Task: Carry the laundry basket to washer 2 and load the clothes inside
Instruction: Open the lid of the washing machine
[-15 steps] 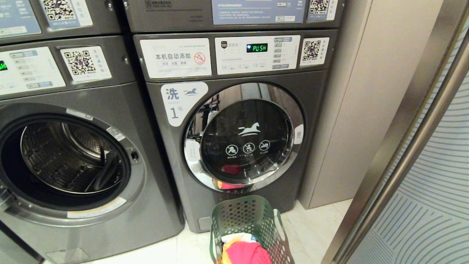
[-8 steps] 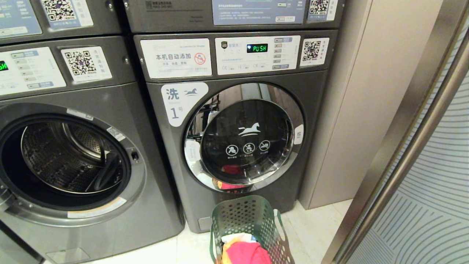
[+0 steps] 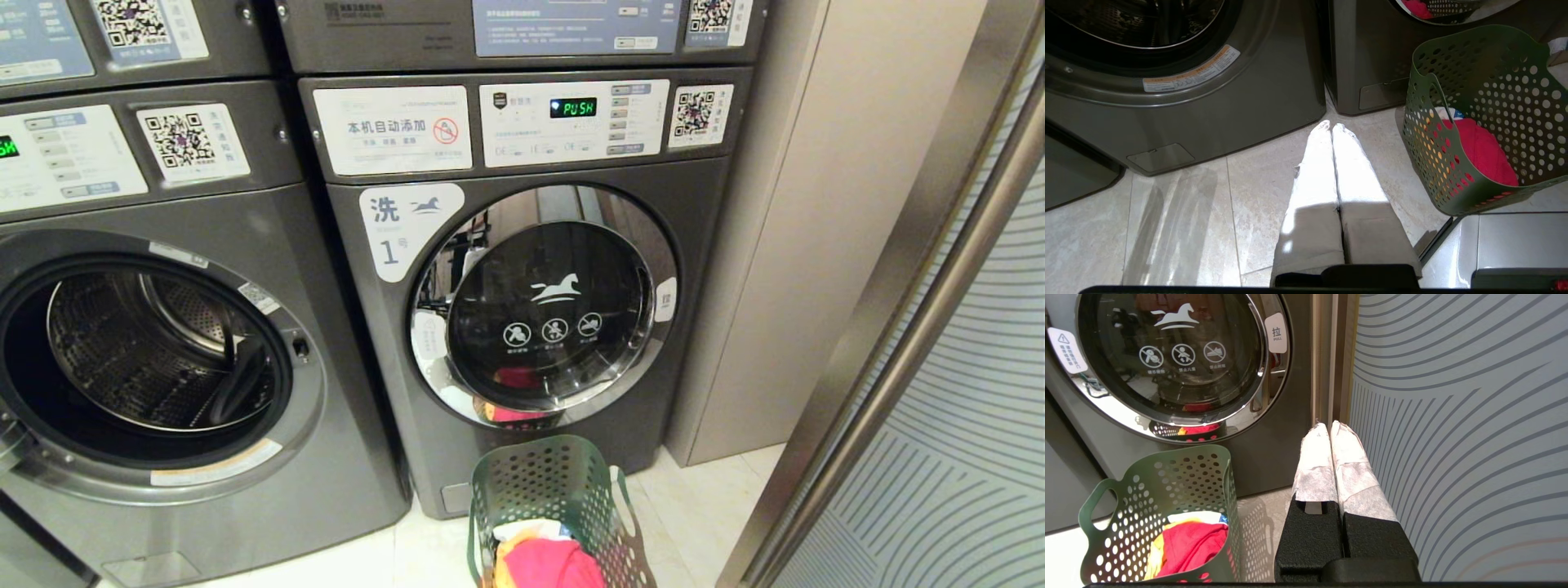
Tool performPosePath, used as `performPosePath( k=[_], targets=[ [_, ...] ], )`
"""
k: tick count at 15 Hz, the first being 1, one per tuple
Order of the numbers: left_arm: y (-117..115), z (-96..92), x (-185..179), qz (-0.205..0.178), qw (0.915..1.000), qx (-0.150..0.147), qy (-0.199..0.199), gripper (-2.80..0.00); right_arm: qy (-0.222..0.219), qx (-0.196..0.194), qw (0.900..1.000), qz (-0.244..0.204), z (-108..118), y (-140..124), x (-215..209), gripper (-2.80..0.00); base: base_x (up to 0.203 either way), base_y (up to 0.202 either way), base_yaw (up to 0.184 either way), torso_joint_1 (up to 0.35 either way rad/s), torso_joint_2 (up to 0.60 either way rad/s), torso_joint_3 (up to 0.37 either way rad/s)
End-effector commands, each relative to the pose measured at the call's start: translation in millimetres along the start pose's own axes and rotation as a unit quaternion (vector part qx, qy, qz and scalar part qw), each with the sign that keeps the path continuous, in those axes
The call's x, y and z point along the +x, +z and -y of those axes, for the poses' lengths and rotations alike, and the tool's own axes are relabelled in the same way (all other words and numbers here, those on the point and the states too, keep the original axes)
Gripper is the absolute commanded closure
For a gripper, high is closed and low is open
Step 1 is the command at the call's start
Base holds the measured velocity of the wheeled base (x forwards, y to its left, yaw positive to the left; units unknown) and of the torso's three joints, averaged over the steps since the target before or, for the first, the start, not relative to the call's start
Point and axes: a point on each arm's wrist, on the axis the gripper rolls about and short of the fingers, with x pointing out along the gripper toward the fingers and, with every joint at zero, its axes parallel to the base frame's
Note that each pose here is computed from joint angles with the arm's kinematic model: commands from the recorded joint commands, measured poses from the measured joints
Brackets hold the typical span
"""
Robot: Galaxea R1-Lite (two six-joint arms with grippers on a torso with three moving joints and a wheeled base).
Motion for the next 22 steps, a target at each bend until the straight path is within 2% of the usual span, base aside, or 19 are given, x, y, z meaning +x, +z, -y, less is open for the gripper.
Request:
performPosePath(
  k=[1, 3, 5, 8, 9, 14, 22],
  targets=[
    [0.3, -0.1, 3.8, -0.024, 0.9996, 0.002, -0.014, 0.0, 0.0, 0.0, 1.0, -0.017, 0.1, -9.5, 1.9, 0.0, 0.0, 0.0, 0.0, 0.0, 0.0, 0.0],
    [0.1, 0.2, 1.7, -0.005, 0.9994, 0.011, -0.033, 0.0, 0.0, 0.0, 1.0, -0.017, 0.1, -9.5, 1.9, 0.0, 0.0, 0.0, 0.0, 0.0, 0.0, 0.0],
    [-2.5, 0.5, -6.1, 0.048, 0.9981, 0.014, -0.035, 0.0, 0.0, -0.001, 1.0, -0.017, 0.1, -9.5, 1.9, 0.0, 0.0, 0.0, 0.0, 0.0, 0.0, 0.0],
    [-9.9, 0.8, -20.2, 0.149, 0.9883, 0.017, -0.028, 0.0, 0.0, -0.001, 1.0, -0.017, 0.1, -9.5, 1.9, 0.0, 0.0, 0.0, 0.0, 0.0, 0.0, 0.0],
    [-11.0, 0.8, -21.6, 0.159, 0.9867, 0.017, -0.027, 0.0, 0.0, 0.0, 1.0, -0.017, 0.1, -9.5, 1.9, 0.0, 0.0, 0.0, 0.0, 0.0, 0.0, 0.0],
    [-11.3, 0.0, -21.1, 0.152, 0.9881, -0.018, -0.018, 0.0, 0.0, 0.0, 1.0, -0.017, 0.1, -9.5, 1.9, 0.0, 0.0, 0.0, 0.0, 0.0, 0.0, 0.0],
    [-11.2, -0.1, -21.1, 0.152, 0.9879, -0.023, -0.018, 0.0, 0.0, 0.002, 1.0, -0.017, 0.1, -9.5, 1.9, 0.0, 0.0, 0.0, 0.0, 0.0, 0.0, 0.0]
  ],
)
